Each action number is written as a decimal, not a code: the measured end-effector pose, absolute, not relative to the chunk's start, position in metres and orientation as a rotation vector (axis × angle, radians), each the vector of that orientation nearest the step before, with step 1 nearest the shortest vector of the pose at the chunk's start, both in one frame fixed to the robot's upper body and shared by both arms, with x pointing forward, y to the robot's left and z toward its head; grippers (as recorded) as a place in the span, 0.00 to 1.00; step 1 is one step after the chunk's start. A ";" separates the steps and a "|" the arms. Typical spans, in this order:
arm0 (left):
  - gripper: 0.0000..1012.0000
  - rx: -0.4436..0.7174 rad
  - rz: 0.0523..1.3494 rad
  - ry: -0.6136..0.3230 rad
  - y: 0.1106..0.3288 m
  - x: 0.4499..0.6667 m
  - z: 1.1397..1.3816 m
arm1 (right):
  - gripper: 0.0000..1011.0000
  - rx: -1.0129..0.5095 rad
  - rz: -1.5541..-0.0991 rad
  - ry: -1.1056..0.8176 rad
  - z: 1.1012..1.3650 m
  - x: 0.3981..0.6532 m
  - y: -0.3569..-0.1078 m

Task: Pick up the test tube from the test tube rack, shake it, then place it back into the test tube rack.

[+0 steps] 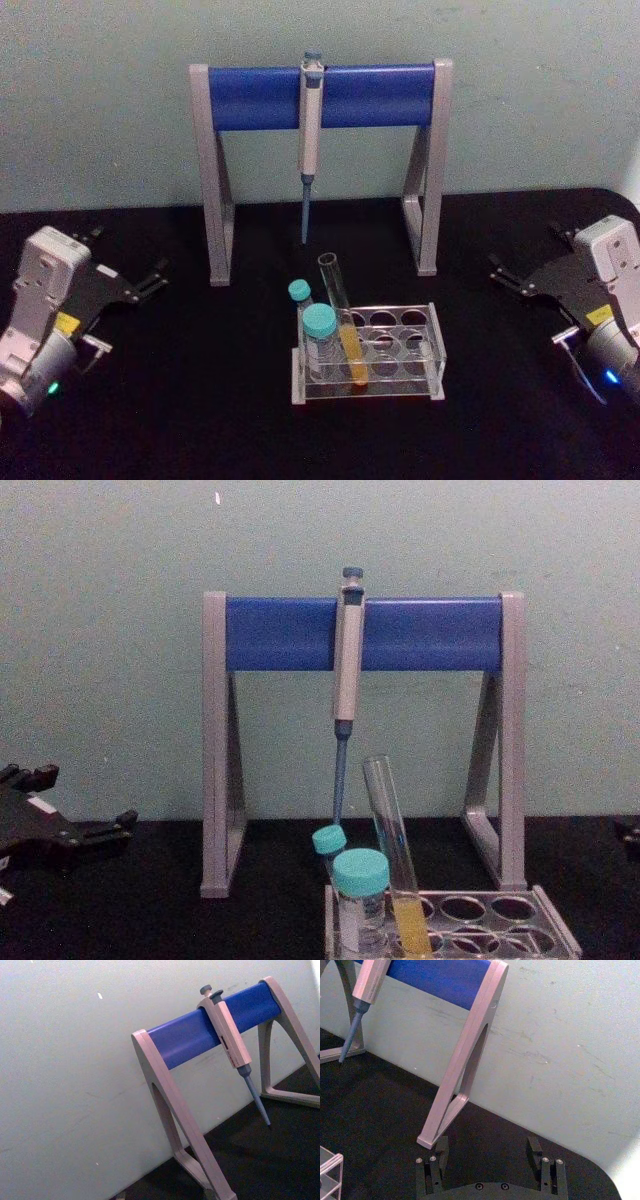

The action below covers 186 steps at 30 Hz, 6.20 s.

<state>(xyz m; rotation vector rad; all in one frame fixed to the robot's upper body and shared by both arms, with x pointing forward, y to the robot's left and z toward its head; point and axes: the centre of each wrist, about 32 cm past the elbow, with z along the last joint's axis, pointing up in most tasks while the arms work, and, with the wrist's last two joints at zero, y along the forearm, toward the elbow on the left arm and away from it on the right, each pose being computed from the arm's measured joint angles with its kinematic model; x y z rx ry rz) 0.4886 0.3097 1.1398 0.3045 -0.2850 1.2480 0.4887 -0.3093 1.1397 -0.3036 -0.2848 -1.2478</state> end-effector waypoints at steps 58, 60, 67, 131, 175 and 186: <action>0.99 0.305 1.248 -0.285 0.310 0.489 1.140 | 0.99 -0.304 -1.248 -0.285 1.140 0.489 -0.310; 0.99 0.304 1.248 -0.285 0.310 0.489 1.140 | 0.99 -0.305 -1.248 -0.285 1.140 0.489 -0.310; 0.99 0.305 1.248 -0.285 0.310 0.489 1.140 | 0.99 -0.305 -1.248 -0.285 1.140 0.489 -0.310; 0.99 0.305 1.248 -0.285 0.310 0.489 1.140 | 0.99 -0.135 -0.590 -0.027 1.172 0.475 -0.272; 0.99 0.304 1.248 -0.285 0.310 0.489 1.140 | 0.99 -0.147 -0.540 0.017 1.171 0.517 -0.235; 0.99 0.305 1.248 -0.285 0.310 0.489 1.140 | 0.99 -0.146 -0.549 -0.024 1.172 0.516 -0.234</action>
